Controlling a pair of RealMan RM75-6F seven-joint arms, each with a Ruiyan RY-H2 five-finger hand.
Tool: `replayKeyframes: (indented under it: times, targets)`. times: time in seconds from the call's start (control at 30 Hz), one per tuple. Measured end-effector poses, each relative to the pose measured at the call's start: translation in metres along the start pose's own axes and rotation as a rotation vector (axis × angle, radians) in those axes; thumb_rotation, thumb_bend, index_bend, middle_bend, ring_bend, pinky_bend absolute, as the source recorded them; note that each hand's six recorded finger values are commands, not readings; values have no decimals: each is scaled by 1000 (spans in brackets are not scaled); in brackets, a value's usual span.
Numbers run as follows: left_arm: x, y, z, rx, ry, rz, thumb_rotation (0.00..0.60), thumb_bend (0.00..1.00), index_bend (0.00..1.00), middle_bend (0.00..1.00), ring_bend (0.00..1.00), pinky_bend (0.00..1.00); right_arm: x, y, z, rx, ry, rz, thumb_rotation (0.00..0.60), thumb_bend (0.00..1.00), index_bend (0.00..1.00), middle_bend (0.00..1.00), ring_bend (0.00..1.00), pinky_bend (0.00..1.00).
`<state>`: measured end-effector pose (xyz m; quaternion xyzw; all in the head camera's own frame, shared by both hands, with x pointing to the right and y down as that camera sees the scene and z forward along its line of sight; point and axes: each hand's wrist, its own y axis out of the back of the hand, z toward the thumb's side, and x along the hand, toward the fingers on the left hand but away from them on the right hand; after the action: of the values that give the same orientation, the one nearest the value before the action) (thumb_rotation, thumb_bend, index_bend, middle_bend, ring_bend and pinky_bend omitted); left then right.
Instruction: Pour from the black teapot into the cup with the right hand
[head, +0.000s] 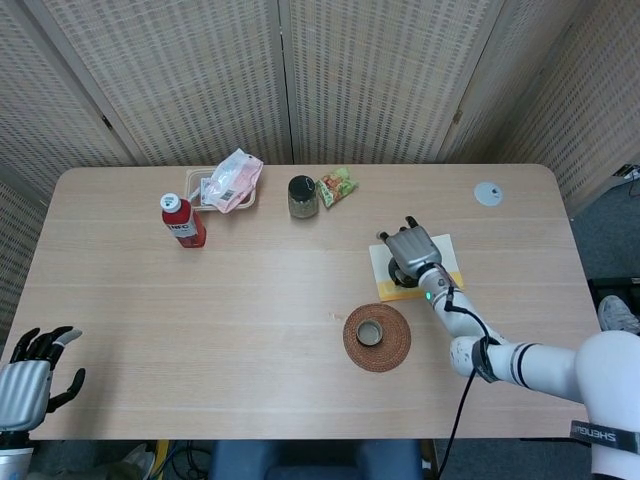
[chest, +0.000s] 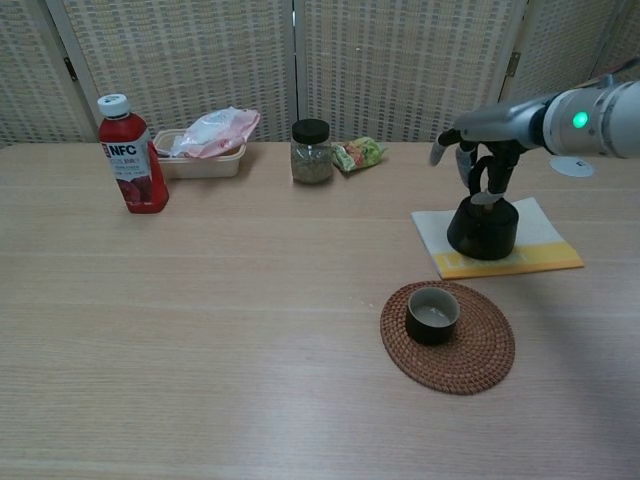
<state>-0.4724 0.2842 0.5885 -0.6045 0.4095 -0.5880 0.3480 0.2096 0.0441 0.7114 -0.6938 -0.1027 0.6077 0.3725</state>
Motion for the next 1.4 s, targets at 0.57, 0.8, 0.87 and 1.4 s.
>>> replayKeyframes:
  times: [0.57,0.8,0.87,1.4]
  targets:
    - [-2,0,1,-11,-7,3,600,367,244,198,212,90,35,-9,-34,40,-50,-11,600,263,176,340,232,83]
    - [-6,-1,-3,-13,5,-2,600,367,244,198,212,90,34,-4,-55,61,-119,-20,600,251,176,322,211,83]
    - [-6,-2,-3,-16,7,-3,600,367,244,198,212,90,33,-7,-61,65,-137,-10,600,251,176,323,211,83]
    - [-5,-4,-1,-15,-1,-8,600,367,244,198,212,90,31,-43,-76,58,-148,73,600,252,176,322,211,83]
